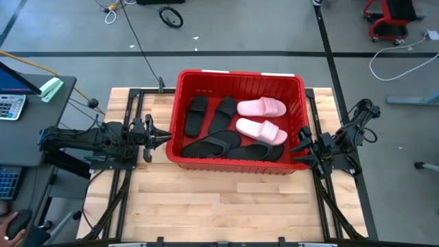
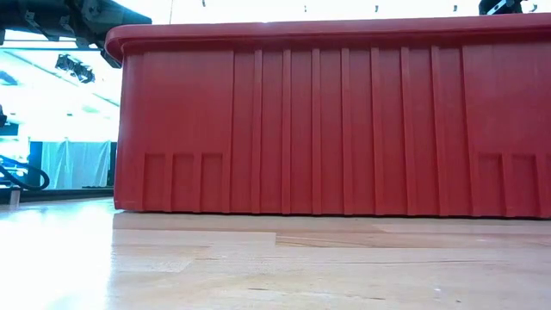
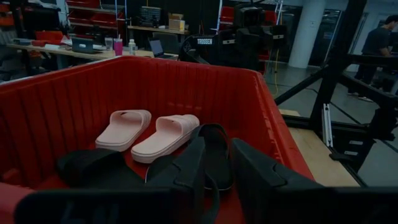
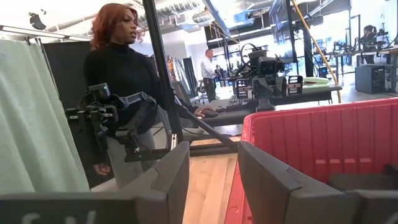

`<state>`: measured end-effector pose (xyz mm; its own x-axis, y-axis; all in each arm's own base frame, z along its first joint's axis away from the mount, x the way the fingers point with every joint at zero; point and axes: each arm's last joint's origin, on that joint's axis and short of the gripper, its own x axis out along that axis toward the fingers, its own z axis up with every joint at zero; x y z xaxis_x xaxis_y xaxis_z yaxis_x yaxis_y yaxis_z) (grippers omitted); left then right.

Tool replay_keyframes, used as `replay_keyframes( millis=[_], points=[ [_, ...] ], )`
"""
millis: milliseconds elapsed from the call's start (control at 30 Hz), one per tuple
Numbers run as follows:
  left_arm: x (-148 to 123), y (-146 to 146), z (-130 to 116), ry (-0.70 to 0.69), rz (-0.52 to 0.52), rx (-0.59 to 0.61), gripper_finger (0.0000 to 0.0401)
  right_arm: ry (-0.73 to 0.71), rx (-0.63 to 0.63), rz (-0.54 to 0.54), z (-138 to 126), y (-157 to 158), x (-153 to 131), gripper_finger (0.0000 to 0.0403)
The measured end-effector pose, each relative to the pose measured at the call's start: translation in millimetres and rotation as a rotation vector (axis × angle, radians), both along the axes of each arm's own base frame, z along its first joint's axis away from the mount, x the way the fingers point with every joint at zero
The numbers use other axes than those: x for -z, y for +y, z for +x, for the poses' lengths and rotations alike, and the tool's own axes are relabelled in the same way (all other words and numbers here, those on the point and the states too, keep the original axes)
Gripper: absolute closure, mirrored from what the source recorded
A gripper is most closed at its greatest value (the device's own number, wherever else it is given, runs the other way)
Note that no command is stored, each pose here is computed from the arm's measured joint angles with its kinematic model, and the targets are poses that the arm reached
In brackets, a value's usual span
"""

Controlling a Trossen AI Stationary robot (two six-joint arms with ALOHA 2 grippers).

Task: Pick and place slides into bin
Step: Return to Home Position

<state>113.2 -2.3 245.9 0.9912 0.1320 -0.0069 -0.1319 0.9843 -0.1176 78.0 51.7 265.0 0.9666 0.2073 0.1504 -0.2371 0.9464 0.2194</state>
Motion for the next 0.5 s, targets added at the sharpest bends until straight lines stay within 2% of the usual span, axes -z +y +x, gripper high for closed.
replay_keyframes(
  millis=[500],
  points=[
    [0.0,0.0,0.0,0.0,0.0,0.0,0.0324,0.0,0.0,0.0,0.0,0.0,0.0,0.0259]
  ],
)
